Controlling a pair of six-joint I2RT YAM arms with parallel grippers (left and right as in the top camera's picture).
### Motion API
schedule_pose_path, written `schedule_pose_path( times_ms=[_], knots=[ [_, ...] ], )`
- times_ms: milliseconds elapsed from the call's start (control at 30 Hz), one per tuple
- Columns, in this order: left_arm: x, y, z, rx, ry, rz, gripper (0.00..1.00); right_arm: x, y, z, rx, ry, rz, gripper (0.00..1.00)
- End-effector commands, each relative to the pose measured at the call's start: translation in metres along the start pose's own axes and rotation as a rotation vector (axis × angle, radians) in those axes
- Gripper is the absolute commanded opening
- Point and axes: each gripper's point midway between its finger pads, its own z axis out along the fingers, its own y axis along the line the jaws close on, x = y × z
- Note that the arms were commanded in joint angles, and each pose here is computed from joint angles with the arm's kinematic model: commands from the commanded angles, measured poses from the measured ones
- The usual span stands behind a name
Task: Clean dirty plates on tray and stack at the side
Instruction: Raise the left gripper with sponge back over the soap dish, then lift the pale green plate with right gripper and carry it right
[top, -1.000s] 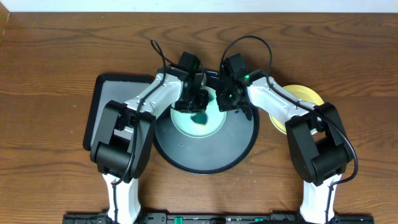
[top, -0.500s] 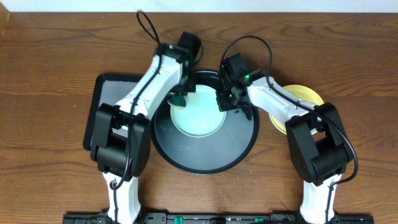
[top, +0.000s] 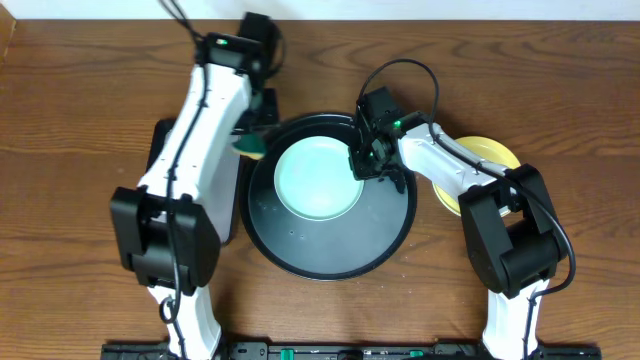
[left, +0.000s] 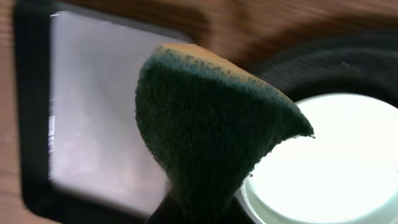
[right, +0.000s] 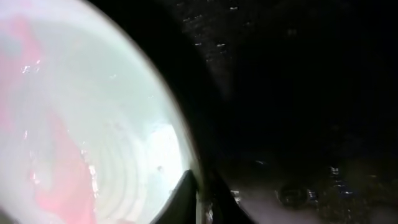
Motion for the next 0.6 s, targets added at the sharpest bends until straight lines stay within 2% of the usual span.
schedule_pose_path(
  times_ms=[0,200,567],
  knots=[
    [-0.012,0.022,-0.015,-0.007,-0.044,-0.043,0.08,0.012,0.007,0.012,0.009,0.038,-0.006,0.01],
    [-0.014,0.032,-0.014,-0.012,-0.041,-0.069,0.08,0.008,0.010,-0.003,0.007,0.017,-0.011,0.01],
    [-0.014,0.032,-0.013,-0.012,-0.040,-0.068,0.08,-0.036,-0.007,-0.142,0.270,-0.345,-0.139,0.01]
  ],
)
